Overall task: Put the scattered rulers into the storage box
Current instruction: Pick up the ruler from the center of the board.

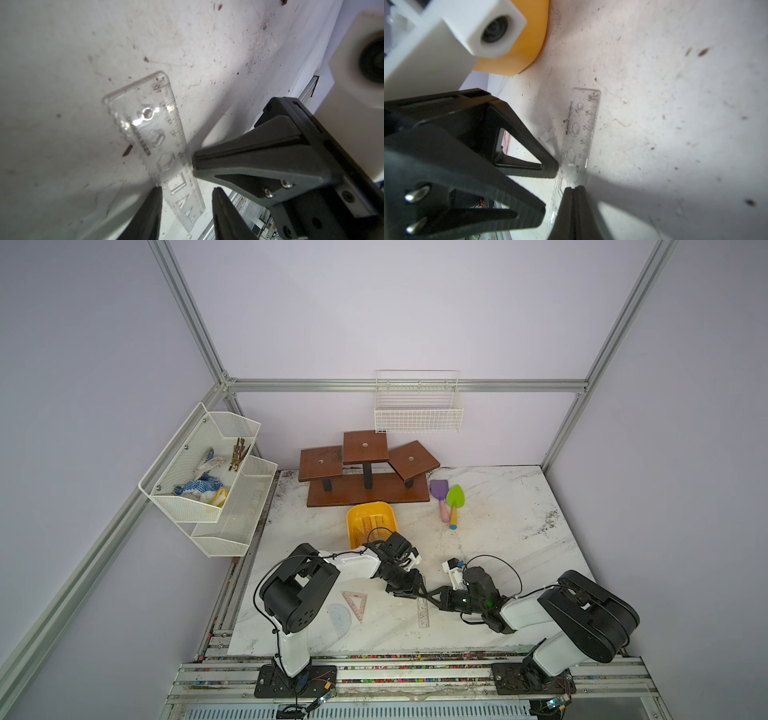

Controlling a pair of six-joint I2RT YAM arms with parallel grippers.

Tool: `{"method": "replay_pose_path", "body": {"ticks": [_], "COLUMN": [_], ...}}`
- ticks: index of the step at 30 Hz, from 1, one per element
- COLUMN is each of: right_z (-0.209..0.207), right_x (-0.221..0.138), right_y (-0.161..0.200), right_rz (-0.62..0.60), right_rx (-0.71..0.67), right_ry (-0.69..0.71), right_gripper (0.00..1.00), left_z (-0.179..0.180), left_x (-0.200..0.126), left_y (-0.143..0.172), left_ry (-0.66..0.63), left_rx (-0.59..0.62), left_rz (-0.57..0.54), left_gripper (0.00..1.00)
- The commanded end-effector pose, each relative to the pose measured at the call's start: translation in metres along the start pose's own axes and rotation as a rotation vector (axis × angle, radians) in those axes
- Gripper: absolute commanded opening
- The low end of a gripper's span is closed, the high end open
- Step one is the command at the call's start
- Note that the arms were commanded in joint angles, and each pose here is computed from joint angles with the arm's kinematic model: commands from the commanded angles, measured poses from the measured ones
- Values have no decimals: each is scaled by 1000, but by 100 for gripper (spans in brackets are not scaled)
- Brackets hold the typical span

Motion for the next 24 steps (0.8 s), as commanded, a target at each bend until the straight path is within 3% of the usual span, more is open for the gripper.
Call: {"method": "replay_pose_path", "body": {"ticks": [1,5,12,24], "right_z": [-12,3,10,-7], "right_x": [-5,-8,0,9], "right_y": [21,-3,-14,5], "right_rz": [82,29,26,86], "right_rx": [49,11,0,22], "right_ry": [58,33,-2,27], "right_gripper": [7,7,7,7], "left_z": [6,13,16,18], "left_x": [-4,-14,-15,-10], "left_y": [3,-2,-4,-4], "left_ry": [-56,-55,-50,-46], "left_rx": [5,-31,-43,-53], "left_rz": [-35,-76,-85,-68], "left_gripper": [48,51,54,55]}}
Point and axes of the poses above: each gripper's point midway between its finger pads, its own x axis out along the fingers, its own z axis along the line the jaws close on, y = z × x, the point moved 4 cm from there along -x, back along the fingers, and after that the axes turned 14 degrees about -x, right-handed, at the moved point
